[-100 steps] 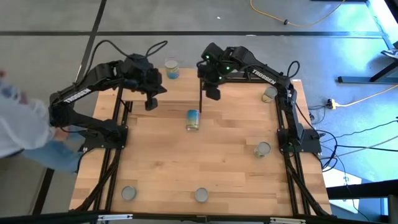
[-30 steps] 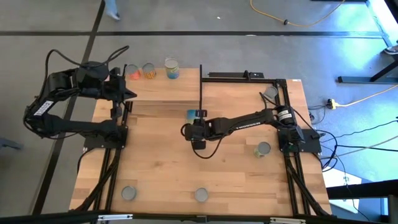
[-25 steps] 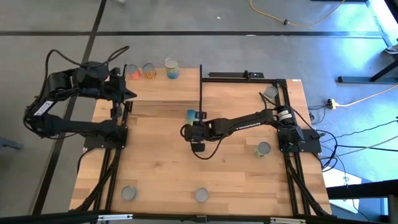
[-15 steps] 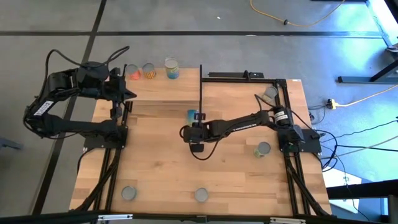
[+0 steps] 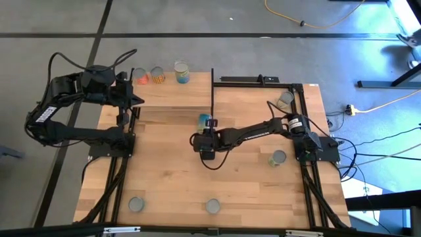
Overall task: Pick and place cans onto a shelf
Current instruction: Put the canned cherries on the shelf
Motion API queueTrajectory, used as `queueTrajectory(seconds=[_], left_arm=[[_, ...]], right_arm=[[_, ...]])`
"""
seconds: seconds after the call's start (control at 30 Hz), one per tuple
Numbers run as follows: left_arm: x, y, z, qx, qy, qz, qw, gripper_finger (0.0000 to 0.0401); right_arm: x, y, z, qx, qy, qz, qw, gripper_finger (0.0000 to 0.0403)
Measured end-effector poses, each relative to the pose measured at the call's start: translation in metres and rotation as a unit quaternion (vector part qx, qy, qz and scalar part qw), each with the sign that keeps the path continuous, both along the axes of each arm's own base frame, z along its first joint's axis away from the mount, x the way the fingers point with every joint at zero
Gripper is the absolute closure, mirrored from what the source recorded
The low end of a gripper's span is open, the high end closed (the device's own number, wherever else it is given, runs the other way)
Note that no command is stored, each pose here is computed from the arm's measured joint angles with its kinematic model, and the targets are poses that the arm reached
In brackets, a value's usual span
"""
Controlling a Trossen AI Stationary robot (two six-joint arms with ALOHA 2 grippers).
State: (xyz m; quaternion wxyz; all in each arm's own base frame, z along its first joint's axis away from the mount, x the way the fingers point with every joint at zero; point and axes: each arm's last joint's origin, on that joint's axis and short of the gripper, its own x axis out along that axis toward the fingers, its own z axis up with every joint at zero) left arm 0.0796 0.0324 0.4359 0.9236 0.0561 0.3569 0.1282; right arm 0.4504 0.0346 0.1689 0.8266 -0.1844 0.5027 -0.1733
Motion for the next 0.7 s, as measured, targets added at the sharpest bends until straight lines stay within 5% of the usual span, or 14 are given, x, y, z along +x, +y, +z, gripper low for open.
queueTrajectory(seconds=[0.43, 0.7], left_arm=[[0.0000, 0.0000, 0.0000, 0.000, 0.000, 0.000, 1.000, 0.0401], [0.0000, 0.0000, 0.0000, 0.000, 0.000, 0.000, 1.000, 0.0401]], right_arm=[[0.0003, -0.0018, 0.0017, -0.035, -0.011, -0.023, 0.999, 0.0302], [0.0047, -0.0068, 0.0034, 0.010, -0.058, -0.059, 0.997, 0.0302]])
